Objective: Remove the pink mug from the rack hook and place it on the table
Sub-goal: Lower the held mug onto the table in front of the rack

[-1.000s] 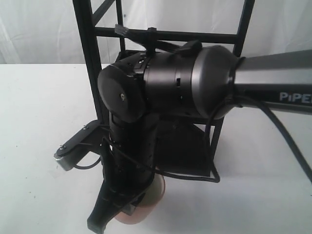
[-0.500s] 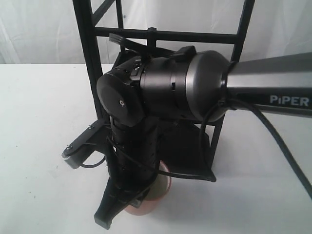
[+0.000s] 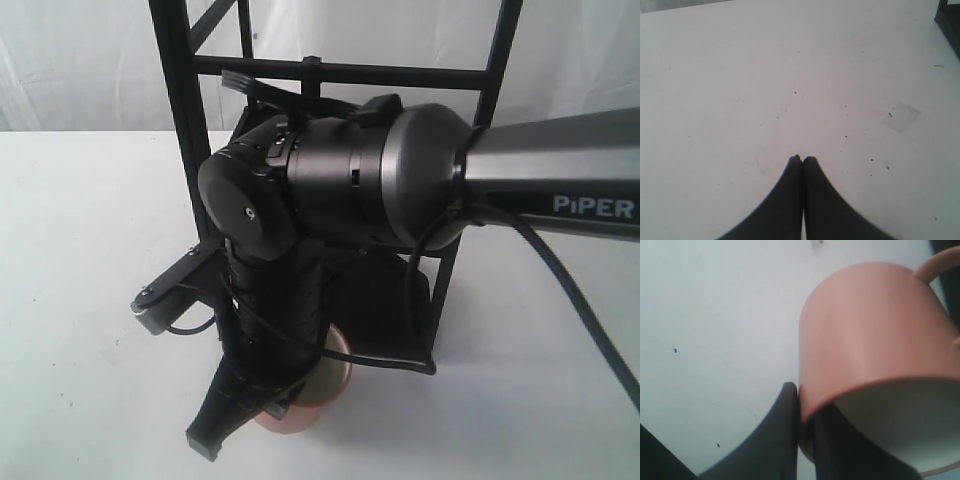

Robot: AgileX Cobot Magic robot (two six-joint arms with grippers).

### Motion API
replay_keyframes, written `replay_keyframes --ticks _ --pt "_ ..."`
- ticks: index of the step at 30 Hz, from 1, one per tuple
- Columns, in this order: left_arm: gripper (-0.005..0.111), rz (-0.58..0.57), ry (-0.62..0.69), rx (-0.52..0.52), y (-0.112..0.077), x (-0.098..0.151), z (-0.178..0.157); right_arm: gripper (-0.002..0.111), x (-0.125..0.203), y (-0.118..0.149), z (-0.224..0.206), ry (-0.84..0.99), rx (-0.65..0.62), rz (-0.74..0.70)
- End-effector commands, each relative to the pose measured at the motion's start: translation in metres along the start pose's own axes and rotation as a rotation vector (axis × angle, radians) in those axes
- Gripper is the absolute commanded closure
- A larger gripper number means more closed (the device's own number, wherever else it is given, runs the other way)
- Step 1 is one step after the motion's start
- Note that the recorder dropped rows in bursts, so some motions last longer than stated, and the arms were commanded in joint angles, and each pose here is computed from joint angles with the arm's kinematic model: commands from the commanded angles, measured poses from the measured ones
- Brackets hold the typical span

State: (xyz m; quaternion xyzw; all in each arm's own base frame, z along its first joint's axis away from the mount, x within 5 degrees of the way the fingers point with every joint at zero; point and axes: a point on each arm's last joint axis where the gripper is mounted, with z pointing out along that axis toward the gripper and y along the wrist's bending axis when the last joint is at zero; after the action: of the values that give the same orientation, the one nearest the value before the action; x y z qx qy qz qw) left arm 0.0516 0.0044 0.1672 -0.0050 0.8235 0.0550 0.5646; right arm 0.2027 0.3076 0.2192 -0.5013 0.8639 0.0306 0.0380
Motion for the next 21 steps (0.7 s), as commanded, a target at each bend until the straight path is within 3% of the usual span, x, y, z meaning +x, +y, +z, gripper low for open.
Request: replay_keyframes --ticks 1,10,21 --pt "0.107 -0.009 -0.002 0.003 -0.0003 0.0009 0.0002 0.108 -0.0054 -0.0032 -0.0028 -0.056 0.011 -0.005" --pt "0.107 -0.009 -0.002 0.003 -0.0003 0.0009 0.0002 0.108 -0.013 -0.0034 -0.0035 -0.14 0.013 -0.002" --pt "0.107 -0.009 -0.002 0.003 -0.0003 0.0009 0.0002 0.108 -0.0032 -0.0003 0.0063 0.007 -0.026 0.006"
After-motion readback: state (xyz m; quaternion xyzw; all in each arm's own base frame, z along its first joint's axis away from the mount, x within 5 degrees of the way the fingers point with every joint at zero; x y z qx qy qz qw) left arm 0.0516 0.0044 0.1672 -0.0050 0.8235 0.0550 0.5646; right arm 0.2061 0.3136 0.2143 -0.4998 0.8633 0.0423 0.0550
